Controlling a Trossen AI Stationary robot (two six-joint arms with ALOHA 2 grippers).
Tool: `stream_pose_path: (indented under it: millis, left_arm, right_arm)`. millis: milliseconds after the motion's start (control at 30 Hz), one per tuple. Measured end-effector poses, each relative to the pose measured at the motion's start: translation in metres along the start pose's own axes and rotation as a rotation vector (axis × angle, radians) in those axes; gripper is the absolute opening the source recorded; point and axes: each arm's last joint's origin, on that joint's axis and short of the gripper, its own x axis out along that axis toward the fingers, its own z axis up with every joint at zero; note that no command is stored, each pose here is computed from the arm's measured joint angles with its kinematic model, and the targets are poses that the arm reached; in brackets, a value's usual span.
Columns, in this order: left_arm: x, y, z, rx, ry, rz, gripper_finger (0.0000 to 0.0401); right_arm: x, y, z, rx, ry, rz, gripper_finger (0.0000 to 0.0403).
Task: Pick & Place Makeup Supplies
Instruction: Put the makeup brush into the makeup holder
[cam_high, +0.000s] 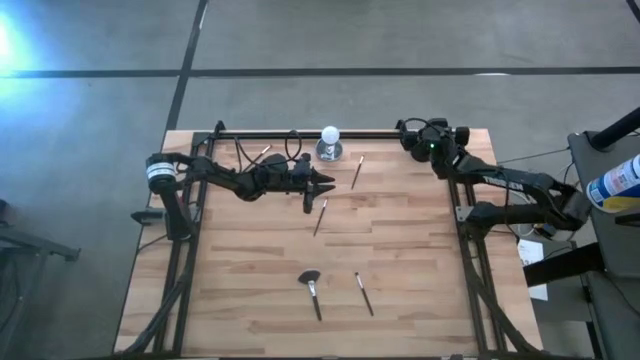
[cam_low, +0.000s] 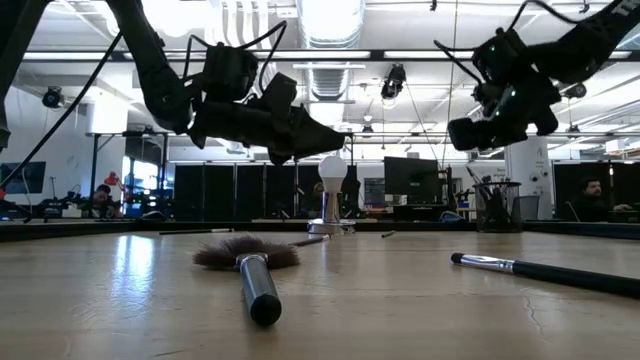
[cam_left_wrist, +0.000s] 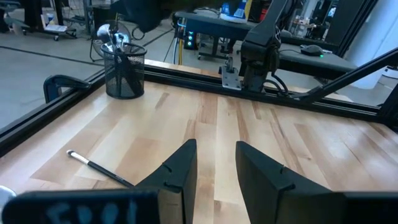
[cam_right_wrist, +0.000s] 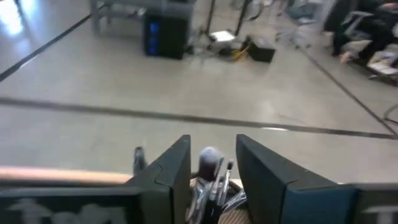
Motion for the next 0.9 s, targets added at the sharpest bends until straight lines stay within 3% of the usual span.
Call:
stream_pose_path:
  millis: [133, 400, 667, 900]
  left_arm:
    - [0.000, 0.000, -0.002, -0.005, 0.017, 0.002, 0.0103]
    - [0.002, -0.011, -0.017, -0.093, 0.163, 0.003, 0.0100]
    - [0.011, -0.063, -0.035, -0.122, 0.426, -0.009, 0.0062]
    - [0.006, -0.132, -0.047, -0.079, 0.766, 0.003, 0.0027]
  right_arm:
    - [-0.012, -0.005, 0.008, -0.035, 0.068, 0.167, 0.0118]
    - [-0.048, -0.007, -0.017, -0.097, 0.059, 0.449, 0.0023]
    - [-0.080, -0.005, -0.041, -0.104, -0.012, 0.649, 0.0009]
    - [-0.096, -0.004, -0.060, -0.058, -0.035, 0.785, 0.0008]
